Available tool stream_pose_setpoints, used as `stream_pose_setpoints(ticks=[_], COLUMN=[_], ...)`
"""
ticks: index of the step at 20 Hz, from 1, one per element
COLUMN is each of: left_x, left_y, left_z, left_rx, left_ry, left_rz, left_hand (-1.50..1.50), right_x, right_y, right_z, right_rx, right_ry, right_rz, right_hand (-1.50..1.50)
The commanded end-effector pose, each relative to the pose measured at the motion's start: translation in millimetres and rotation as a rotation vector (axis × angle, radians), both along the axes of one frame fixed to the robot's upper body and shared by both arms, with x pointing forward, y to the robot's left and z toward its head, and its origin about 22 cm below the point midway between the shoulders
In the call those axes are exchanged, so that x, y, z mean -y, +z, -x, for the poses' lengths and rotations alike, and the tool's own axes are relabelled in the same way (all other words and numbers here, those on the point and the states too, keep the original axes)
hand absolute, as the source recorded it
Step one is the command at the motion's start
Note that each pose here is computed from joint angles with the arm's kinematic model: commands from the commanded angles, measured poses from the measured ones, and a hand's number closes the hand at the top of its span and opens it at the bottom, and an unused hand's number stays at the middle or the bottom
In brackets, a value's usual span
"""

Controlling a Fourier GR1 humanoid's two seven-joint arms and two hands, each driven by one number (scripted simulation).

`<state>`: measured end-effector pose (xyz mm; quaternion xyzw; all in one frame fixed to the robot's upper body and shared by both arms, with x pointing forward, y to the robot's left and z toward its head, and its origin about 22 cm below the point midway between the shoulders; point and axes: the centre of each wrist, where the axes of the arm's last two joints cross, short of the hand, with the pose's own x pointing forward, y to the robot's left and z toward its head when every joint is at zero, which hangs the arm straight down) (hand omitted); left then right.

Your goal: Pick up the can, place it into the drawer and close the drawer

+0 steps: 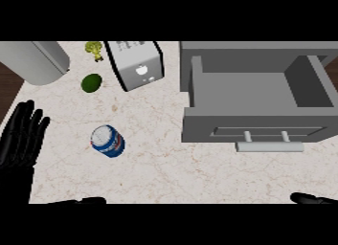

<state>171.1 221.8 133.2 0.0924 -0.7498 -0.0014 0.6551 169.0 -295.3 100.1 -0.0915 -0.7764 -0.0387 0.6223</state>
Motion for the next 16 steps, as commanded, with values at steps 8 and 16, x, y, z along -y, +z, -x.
stream_pose_setpoints(ticks=[8, 16], left_x=[-3, -5], left_y=[20, 18], left_z=[41.5, 13.8], left_rx=[-0.023, -0.056], left_ry=[0.032, 0.056], left_rz=[0.078, 0.259], left_hand=[-1.50, -1.50], right_x=[28, 45], right_y=[-15, -12], right_z=[34, 50], right_rx=[-0.013, -0.015], right_ry=[0.009, 0.008], right_rz=[-0.018, -0.013], right_hand=[-1.50, -1.50])
